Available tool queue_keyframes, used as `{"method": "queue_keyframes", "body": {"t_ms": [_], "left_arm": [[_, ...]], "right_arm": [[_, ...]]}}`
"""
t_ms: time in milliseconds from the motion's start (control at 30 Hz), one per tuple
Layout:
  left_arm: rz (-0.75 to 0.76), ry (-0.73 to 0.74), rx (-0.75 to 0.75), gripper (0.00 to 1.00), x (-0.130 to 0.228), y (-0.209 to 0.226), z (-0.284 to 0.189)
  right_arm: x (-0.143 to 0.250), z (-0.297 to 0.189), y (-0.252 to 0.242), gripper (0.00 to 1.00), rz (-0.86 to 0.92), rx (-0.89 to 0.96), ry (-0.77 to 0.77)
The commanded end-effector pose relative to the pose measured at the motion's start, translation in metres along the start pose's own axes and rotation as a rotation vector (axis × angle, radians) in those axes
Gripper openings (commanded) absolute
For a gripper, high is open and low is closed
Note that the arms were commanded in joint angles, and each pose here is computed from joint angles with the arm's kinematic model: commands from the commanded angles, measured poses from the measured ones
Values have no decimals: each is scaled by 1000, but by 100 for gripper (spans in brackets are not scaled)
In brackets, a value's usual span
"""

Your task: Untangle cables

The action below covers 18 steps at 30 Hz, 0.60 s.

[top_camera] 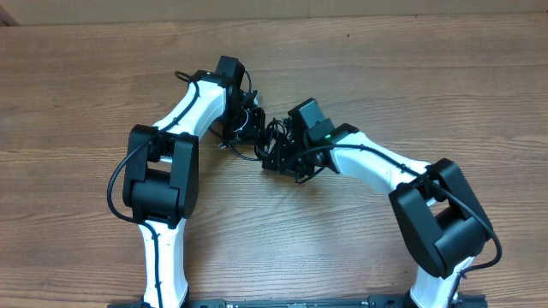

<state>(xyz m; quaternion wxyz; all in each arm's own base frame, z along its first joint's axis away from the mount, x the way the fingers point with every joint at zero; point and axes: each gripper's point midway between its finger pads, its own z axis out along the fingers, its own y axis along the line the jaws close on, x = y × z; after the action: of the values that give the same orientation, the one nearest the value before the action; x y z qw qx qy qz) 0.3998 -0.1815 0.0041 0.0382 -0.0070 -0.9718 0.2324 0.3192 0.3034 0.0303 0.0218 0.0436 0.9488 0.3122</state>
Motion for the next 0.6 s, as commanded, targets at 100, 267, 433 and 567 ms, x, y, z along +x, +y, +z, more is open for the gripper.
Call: {"method": "queue_keyframes", "body": {"t_ms": [100,267,433,567], "left_arm": [[-88,75,32,4,12,13,20],[-101,71,36,4,11,16,18],[-108,84,85,4,13,7,18],[-109,90,114,4,14,2,17]], "right_arm": [[-30,5,-14,31,162,147,-243],[-39,5,-6,29,167,137,-313],[-41,4,-7,14,160,153,-338],[-42,3,-12,4,163,174,-348]]}}
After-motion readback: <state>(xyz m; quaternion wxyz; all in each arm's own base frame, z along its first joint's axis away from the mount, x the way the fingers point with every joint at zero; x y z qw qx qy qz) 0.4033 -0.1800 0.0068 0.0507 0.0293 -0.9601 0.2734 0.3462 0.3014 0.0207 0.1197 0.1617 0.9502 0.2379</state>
